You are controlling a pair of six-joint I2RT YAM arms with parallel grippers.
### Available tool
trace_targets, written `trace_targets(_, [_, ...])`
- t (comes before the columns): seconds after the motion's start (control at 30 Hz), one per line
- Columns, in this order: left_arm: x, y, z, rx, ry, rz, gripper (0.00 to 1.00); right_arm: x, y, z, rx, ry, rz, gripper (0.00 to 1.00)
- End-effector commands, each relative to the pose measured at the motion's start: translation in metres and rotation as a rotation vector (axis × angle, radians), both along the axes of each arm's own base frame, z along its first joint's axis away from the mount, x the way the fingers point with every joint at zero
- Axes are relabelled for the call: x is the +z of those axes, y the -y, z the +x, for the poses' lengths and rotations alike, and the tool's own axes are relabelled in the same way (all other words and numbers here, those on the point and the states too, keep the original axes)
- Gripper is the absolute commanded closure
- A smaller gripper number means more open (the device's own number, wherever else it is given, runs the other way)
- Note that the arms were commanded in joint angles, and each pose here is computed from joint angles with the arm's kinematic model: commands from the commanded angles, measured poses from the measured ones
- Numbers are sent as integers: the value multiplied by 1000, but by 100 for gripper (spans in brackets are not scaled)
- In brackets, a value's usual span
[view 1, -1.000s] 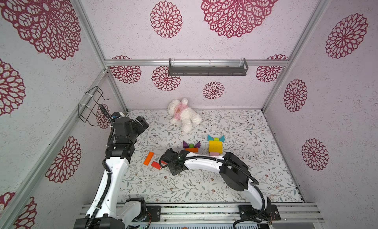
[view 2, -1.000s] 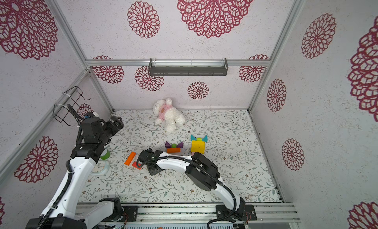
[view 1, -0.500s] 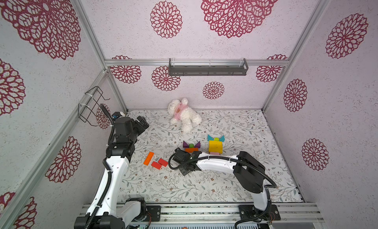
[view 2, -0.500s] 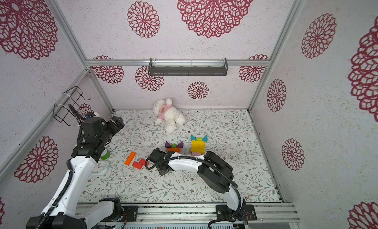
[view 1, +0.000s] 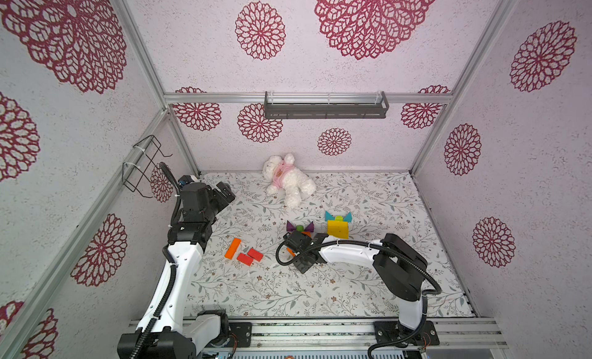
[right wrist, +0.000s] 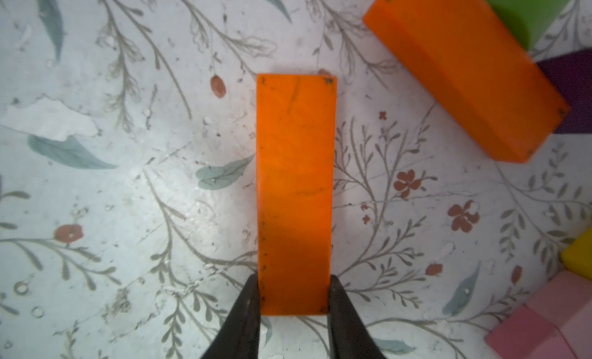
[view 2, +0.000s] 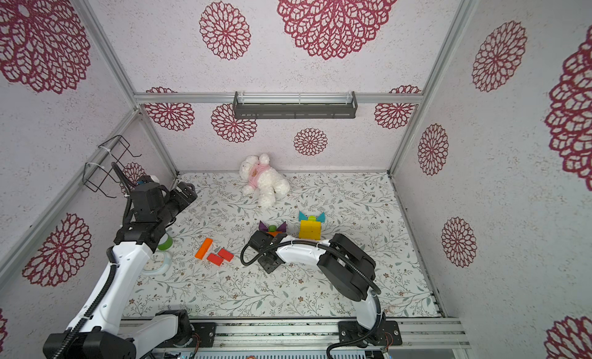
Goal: Assemble a carrot with building blocks
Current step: Move the building block to the center of the board.
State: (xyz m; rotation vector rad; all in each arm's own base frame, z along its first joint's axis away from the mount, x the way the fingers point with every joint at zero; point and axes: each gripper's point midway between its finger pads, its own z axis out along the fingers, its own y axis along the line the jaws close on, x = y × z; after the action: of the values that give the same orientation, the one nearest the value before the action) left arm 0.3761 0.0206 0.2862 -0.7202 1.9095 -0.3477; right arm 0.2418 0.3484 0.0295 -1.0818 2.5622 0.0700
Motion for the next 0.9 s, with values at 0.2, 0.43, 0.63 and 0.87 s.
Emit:
trace_targets(0.2, [8, 0, 4, -6, 31, -14, 1, 27, 20, 8, 13, 72, -57, 50])
trace_targets(0.43, [8, 3, 5, -19, 33, -26, 0, 58, 42, 18, -33, 169, -100, 48])
trace_targets(0.63, [9, 5, 5, -26, 37, -36, 0, 70, 33, 19, -64, 151, -28, 41])
trace_targets(0.87, [10, 7, 5, -37, 42, -45, 0, 46, 4, 15, -55, 69, 36, 29])
